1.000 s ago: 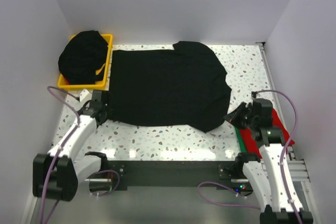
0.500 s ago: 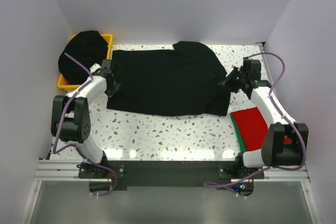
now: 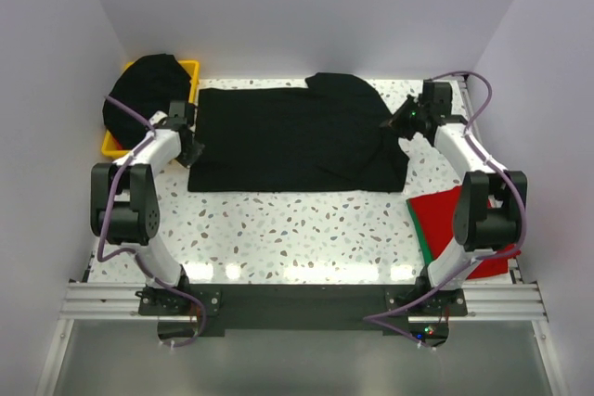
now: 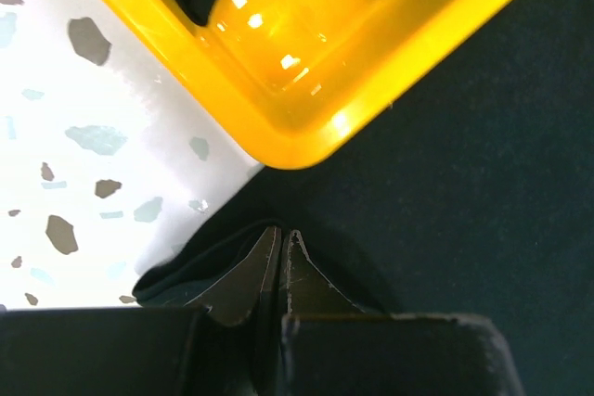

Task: Fold and stack the t-shirts
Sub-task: Fold the tshirt

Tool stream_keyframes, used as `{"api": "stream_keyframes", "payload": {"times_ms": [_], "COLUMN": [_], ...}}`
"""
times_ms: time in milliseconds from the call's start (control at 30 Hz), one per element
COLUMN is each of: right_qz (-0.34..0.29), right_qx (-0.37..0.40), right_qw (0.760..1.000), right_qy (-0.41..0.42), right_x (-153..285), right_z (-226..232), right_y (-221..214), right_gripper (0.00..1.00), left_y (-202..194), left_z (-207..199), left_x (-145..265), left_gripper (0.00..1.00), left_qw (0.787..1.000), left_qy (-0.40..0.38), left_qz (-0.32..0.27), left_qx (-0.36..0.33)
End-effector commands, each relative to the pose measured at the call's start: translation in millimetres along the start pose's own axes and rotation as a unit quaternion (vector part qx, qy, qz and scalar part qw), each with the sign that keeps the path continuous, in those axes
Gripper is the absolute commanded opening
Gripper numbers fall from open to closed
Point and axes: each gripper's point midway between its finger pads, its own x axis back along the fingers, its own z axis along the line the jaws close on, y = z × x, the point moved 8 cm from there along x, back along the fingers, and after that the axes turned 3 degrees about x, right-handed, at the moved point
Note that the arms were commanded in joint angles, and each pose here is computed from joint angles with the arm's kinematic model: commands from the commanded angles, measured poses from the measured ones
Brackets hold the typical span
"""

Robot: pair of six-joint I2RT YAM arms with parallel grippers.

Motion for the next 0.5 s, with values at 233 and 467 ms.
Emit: {"api": "stream_keyframes", "payload": {"times_ms": [233, 467], "right_qz": [-0.044, -0.051], "right_qx": [0.013, 0.013], "right_qw": [0.999, 0.999], "right_qy": [0.024, 0.013], "right_x": [-6, -5], "right_z": [22, 19], "right_y": [36, 34], "right_gripper": [0.0, 0.0], "left_y": [24, 27], "left_z": [2, 3], "left_x": [7, 12], "left_gripper": [0.0, 0.0], "left_qw": [0.999, 0.999], "left_qy": [-0.016, -0.028], "left_qz": [-0.021, -0.027], "left_qx": [0.022, 0.024]}}
